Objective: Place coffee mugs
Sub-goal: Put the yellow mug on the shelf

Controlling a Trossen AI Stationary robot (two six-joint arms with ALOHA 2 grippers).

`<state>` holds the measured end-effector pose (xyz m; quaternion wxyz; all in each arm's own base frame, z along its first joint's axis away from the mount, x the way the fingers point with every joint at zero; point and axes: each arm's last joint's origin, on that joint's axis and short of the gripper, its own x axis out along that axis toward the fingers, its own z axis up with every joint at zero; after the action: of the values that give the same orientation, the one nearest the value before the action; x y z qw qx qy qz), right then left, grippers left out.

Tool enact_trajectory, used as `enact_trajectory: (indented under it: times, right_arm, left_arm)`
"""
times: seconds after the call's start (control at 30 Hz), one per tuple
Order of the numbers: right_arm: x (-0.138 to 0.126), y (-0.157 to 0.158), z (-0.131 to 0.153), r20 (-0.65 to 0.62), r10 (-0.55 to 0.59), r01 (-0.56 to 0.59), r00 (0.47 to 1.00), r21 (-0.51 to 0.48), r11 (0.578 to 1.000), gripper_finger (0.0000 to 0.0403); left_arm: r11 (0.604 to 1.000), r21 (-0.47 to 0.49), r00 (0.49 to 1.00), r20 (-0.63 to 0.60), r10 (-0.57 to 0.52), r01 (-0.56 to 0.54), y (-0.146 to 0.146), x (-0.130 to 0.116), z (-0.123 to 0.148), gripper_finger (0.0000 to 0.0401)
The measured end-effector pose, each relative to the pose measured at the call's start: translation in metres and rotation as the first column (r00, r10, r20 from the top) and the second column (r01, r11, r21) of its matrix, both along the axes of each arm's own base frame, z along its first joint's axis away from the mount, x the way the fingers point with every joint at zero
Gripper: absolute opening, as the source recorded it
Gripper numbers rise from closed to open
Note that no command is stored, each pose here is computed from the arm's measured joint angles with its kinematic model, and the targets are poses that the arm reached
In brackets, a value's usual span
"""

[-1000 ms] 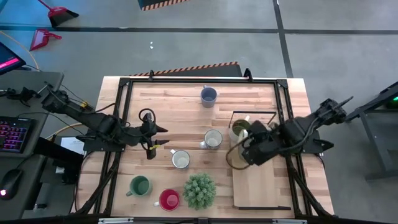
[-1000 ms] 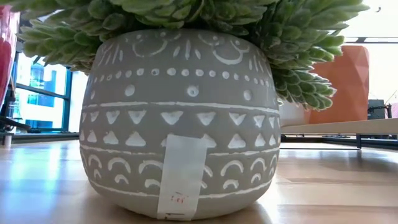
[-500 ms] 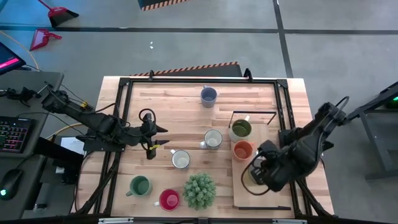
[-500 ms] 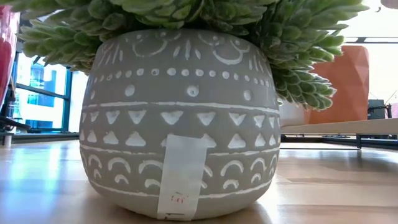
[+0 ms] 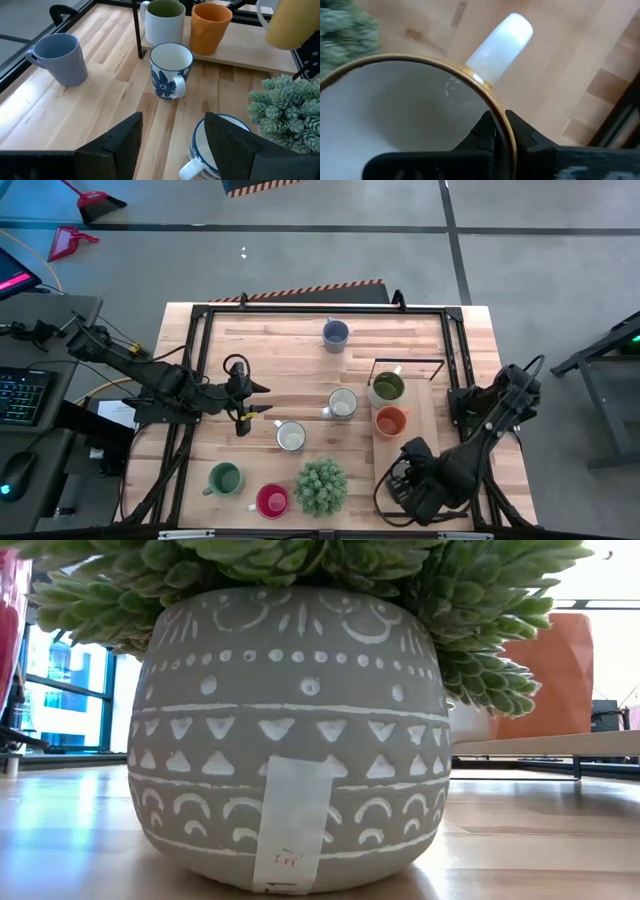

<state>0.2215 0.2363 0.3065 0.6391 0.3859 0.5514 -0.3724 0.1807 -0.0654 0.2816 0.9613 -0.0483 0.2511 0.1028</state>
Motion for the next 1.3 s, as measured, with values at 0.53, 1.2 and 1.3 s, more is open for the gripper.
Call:
enact_trajectory:
  times: [0.53,1.2,1.3]
  right_arm:
    - [0.01,0.013,-0.019,-0.071,-0.059,0.062,0.996,0.048,0.997,0.0]
    - [0.019,0.021,-0.039,-0.074,-0.061,0.06,0.995,-0.016,0.998,0.0014]
    - [0.018,0.02,-0.039,-0.081,-0.06,0.059,0.995,-0.025,0.998,0.0033]
  left_arm:
    - [1.0,-0.001,1.0,0.0,0.001,-0.001,0.0,0.0,0.0,0.0201]
    - [1.0,0.022,1.0,-0.005,-0.012,0.012,0.0,0.0,0.0,0.0201]
    - [1.0,0.022,1.0,-0.006,-0.012,0.012,0.0,0.0,0.0,0.0201]
